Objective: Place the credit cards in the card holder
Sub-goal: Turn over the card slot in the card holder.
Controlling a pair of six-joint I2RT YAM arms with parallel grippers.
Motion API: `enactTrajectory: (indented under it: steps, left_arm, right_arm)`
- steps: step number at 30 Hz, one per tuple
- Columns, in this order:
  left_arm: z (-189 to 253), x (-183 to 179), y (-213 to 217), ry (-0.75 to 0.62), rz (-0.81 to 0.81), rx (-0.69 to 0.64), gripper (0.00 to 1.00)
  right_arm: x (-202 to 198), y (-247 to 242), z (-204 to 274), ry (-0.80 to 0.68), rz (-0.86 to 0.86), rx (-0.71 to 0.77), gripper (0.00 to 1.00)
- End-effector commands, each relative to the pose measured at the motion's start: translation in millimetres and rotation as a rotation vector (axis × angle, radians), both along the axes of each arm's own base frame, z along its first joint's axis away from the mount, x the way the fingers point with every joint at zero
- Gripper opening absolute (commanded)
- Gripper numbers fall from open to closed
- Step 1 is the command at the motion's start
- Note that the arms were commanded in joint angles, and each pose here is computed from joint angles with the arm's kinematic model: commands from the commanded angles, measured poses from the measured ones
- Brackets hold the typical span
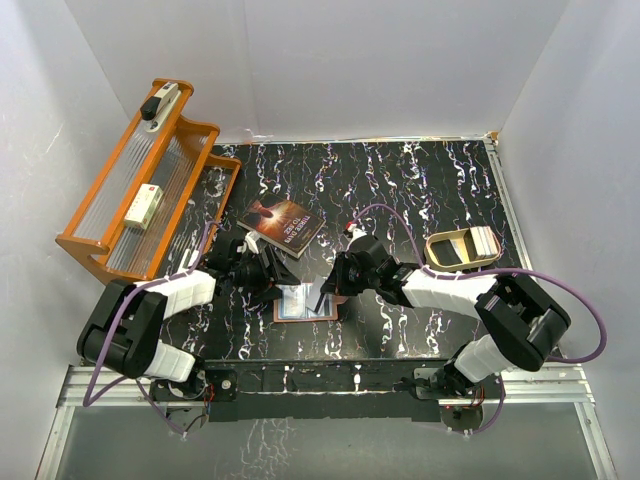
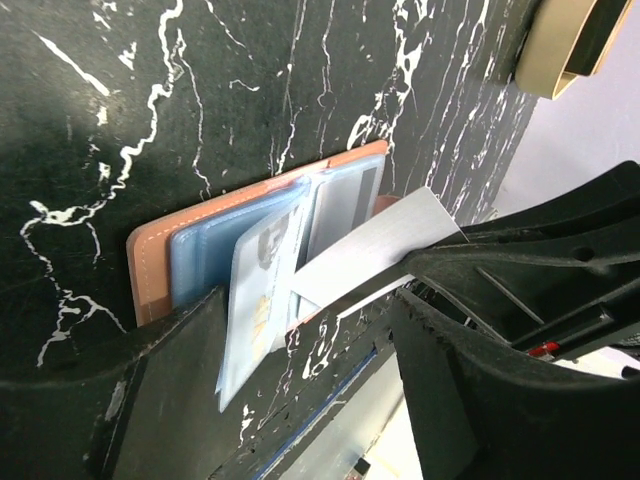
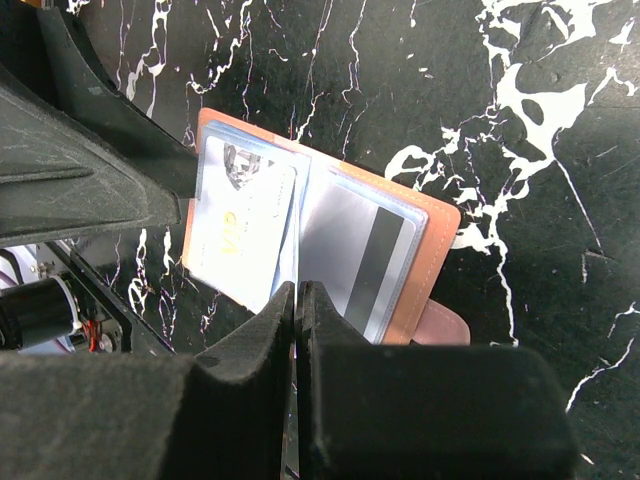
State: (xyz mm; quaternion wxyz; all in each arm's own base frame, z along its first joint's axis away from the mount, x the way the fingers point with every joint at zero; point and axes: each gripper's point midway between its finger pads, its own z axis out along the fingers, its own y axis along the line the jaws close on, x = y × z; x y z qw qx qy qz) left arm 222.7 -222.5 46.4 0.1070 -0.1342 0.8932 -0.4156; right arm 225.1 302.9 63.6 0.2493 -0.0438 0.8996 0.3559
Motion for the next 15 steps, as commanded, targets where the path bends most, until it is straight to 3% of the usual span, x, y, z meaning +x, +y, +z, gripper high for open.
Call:
enactTrajectory:
  steps: [1,15]
  left_arm:
    - [16.8,-4.4,-9.8,0.011,-0.02,-0.097,0.62]
    - [51.2,-3.1,-26.7,-0.021,-0.027,-0.205,0.58]
  right_arm:
    - [4.2,-0.3,-2.4,-0.034,-0.004,-0.001,0.0]
    - [16.1,-3.6,20.5,-0.105,-0.02,-0.031,0.0]
